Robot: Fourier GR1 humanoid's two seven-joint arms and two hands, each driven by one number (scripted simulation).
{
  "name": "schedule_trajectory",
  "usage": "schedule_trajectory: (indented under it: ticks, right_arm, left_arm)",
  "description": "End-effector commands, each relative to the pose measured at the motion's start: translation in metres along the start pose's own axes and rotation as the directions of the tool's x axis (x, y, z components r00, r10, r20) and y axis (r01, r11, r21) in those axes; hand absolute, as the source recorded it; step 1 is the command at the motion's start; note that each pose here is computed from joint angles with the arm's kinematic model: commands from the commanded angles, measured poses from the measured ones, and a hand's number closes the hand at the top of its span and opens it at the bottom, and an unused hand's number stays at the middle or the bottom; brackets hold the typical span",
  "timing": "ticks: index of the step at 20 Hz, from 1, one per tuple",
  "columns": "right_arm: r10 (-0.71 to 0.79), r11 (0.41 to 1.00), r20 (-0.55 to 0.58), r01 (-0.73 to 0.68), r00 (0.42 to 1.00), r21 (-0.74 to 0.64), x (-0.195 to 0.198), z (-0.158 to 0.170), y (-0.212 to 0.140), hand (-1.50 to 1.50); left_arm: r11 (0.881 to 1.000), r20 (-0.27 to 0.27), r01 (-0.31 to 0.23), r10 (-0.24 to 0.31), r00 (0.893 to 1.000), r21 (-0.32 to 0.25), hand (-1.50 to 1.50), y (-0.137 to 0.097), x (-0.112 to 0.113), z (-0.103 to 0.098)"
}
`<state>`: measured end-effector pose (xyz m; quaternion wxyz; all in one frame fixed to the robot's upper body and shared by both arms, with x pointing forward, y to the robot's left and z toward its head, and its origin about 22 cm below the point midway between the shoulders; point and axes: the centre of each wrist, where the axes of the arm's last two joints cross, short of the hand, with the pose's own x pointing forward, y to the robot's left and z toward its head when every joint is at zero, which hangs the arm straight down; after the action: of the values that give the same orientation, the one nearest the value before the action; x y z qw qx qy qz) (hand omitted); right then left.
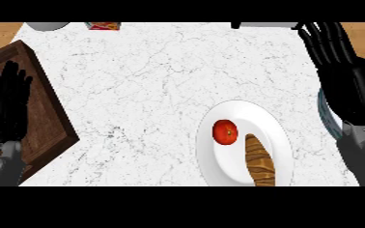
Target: Pick the tomato from the plate and place it in the bowl
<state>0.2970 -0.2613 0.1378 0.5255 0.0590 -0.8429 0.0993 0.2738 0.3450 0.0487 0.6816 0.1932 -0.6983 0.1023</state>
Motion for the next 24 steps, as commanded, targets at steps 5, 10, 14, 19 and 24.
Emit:
schedule_trajectory:
  ticks: [5, 10, 14, 19, 24]
  right_arm:
    - [0.116, 0.985, 0.316, -0.068, 0.942, -0.157, 0.021, 0.047, -0.006, 1.5]
    - [0.301, 0.796, -0.415, -0.466, 0.859, -0.387, -0.056, 0.138, -0.033, -1.5]
    - [0.378, 0.766, -0.316, -0.486, 0.87, -0.422, -0.055, 0.189, 0.047, -1.5]
    - [0.42, 0.728, -0.349, -0.541, 0.838, -0.421, -0.032, 0.251, 0.101, -1.5]
    - [0.408, 0.705, -0.378, -0.55, 0.831, -0.448, 0.005, 0.236, 0.092, -1.5]
  left_arm:
    - [0.983, 0.059, 0.129, -0.122, 0.991, -0.13, 0.0, -0.004, -0.001, 0.01]
    - [0.983, 0.015, 0.131, -0.13, 0.991, -0.132, 0.0, 0.004, -0.006, 0.011]
    - [0.973, 0.032, 0.132, -0.129, 0.991, -0.188, 0.0, -0.012, 0.005, 0.014]
    - [0.969, 0.041, 0.121, -0.115, 0.993, -0.216, 0.0, -0.025, 0.019, 0.013]
    - [0.96, 0.037, 0.12, -0.114, 0.993, -0.252, 0.0, -0.042, 0.003, 0.019]
